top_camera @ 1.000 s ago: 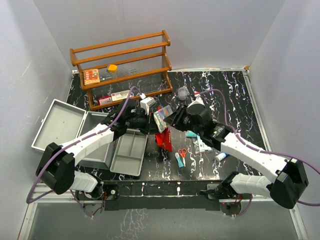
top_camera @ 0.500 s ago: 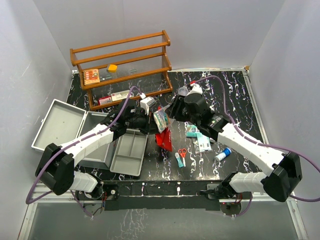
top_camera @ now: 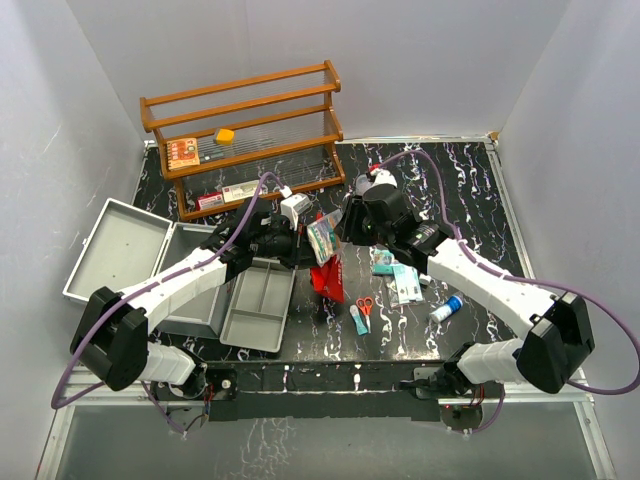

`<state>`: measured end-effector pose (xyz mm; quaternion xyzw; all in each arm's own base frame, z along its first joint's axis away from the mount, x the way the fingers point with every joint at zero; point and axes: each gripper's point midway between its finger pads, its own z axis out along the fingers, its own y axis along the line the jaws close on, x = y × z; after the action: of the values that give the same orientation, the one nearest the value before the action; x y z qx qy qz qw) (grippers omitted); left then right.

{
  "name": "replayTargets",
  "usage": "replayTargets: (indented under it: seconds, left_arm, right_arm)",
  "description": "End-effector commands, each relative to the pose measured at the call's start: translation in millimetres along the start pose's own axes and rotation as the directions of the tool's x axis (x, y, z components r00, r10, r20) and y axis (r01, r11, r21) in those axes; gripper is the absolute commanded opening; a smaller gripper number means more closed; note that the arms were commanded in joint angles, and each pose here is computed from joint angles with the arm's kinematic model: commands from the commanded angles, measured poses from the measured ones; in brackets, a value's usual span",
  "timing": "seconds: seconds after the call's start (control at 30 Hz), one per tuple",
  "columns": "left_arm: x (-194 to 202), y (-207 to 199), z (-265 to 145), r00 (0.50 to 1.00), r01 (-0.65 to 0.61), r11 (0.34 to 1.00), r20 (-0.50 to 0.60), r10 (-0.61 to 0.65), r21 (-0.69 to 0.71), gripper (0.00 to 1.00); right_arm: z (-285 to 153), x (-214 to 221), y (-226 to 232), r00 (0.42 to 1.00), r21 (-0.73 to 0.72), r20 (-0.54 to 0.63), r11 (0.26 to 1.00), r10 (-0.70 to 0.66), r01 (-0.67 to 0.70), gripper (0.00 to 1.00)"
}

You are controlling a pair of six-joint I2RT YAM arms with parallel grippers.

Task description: Organize the medicine kit

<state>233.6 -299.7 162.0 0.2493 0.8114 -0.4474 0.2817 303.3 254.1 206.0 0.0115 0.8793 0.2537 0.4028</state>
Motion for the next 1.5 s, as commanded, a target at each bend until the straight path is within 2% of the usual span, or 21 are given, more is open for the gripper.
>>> replayTargets:
  seconds: [0.0,0.23,0.53,0.8,1.03,1.17,1.33,1.47]
  left_arm:
    - [-20.1,-22.6,-9.5,0.996,-0.072,0.996,0.053,0.069,0.055,0.00]
    - [-25.3,-16.4,-9.3,0.996,-0.056,0.998,0.075,0.055,0.013,0.00]
    - [-34.3,-9.5,-3.0,0.995,-0.033,0.999,0.099,0.034,-0.016,0.00]
    - [-37.7,-10.8,-0.1,0.994,-0.027,1.000,0.106,0.027,-0.005,0.00]
    - [-33.8,-7.7,0.8,0.996,0.002,1.000,0.087,-0.001,-0.017,0.00]
    - [-27.0,-2.1,5.1,0.998,0.040,0.999,0.053,-0.038,-0.032,0.00]
    - [-24.6,-0.3,6.8,0.998,0.049,0.998,0.042,-0.047,-0.035,0.00]
    - [-23.8,0.0,8.1,0.998,0.052,0.998,0.033,-0.051,-0.033,0.00]
  right_arm:
    - [-7.7,-20.4,25.1,0.999,-0.098,0.038,0.995,-0.018,0.022,0.31]
    - [-7.0,-8.1,29.0,1.000,-0.131,-0.005,0.991,0.025,-0.025,0.01]
    - [-8.6,20.8,30.1,0.984,-0.139,-0.122,0.980,0.127,-0.144,0.00]
    - [0.0,30.4,11.4,0.977,-0.025,-0.111,0.983,0.180,-0.184,0.00]
    - [-14.0,10.2,24.3,0.979,-0.081,-0.054,0.977,0.196,-0.200,0.27]
    - [-29.1,11.8,29.7,0.995,-0.159,-0.051,0.983,0.087,-0.094,0.40]
    - [-45.6,22.8,22.6,0.997,-0.224,-0.026,0.972,-0.079,0.071,0.45]
    - [-61.8,35.3,40.4,0.980,-0.382,-0.029,0.908,-0.199,0.173,0.45]
